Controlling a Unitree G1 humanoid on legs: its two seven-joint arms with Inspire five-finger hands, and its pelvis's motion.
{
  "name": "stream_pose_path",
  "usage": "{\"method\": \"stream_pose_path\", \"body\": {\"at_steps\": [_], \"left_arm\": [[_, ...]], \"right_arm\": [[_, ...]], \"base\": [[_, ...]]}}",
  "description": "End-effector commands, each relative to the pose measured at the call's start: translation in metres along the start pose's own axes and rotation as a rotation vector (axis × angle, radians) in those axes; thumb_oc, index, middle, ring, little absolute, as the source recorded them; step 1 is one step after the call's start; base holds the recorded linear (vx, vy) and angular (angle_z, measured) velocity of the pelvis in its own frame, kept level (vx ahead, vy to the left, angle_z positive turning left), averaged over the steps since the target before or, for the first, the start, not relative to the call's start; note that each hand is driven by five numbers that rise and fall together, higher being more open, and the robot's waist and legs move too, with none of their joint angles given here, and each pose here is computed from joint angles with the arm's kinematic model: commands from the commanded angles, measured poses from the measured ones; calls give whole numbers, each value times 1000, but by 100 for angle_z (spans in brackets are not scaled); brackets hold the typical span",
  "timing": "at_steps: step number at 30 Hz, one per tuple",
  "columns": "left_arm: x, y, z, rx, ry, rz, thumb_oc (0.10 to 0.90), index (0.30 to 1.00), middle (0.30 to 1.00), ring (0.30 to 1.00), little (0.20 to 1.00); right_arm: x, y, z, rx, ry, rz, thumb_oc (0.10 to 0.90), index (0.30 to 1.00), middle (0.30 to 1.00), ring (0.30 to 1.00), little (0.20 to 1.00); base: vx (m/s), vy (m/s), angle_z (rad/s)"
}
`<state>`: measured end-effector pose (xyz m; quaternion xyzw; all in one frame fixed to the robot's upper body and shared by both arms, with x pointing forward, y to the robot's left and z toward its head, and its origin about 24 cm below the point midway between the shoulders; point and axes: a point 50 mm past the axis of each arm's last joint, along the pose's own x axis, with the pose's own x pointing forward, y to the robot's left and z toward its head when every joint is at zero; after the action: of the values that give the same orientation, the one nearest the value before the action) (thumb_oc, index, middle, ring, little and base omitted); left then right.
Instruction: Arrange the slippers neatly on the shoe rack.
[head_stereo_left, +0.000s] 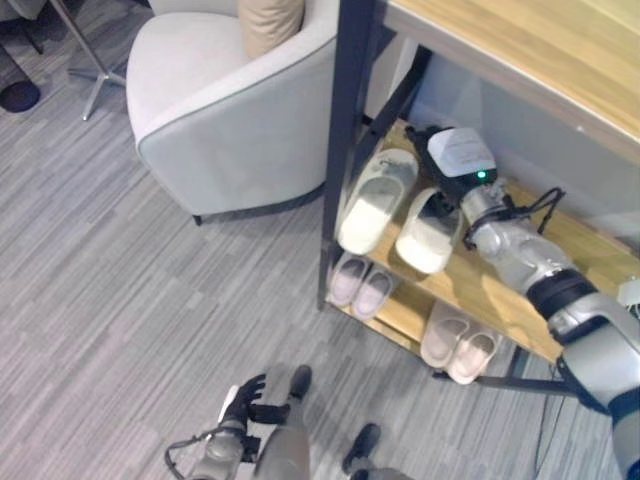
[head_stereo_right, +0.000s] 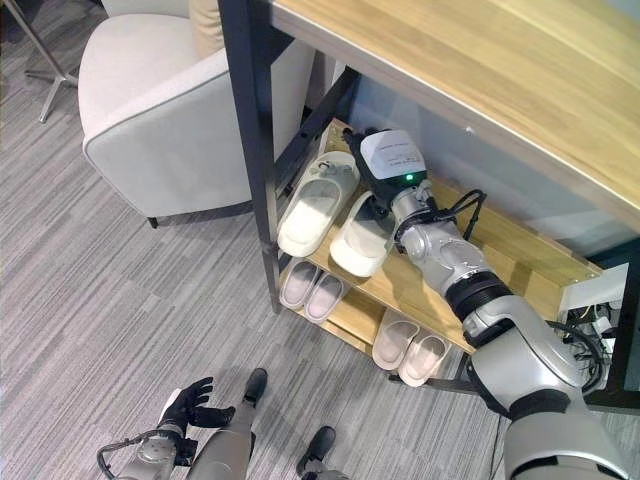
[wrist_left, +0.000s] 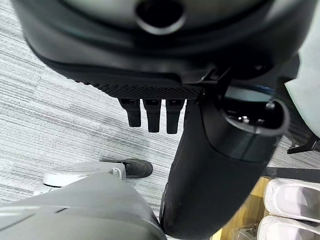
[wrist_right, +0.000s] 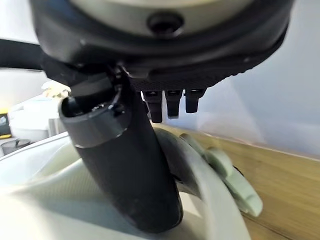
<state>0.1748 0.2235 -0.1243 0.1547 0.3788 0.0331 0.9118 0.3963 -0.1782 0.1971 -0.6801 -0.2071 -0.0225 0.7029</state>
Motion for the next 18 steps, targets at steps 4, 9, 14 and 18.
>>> {"method": "stream_pose_path", "body": {"at_steps": [4, 9, 14, 18], "left_arm": [[-5, -21, -10, 33, 19, -51, 800, 900, 900, 900, 900], [-6, -21, -12, 33, 25, -49, 800, 900, 900, 900, 900], [-6, -20, -14, 31, 38, -44, 800, 900, 900, 900, 900], [-6, -18, -13, 32, 39, -36, 800, 900, 900, 900, 900]], "right_arm": [[8, -46, -3, 63, -19, -188, 800, 900, 900, 900, 900], [6, -43, 2, 101, -31, -191, 800, 900, 900, 900, 900], [1, -40, 10, 180, -58, -198, 800, 900, 900, 900, 900], [-3, -40, 16, 215, -87, -197, 800, 900, 900, 900, 900]], "base": [[-5, 1, -5], [0, 0, 0], [0, 0, 0], [0, 0, 0]]}}
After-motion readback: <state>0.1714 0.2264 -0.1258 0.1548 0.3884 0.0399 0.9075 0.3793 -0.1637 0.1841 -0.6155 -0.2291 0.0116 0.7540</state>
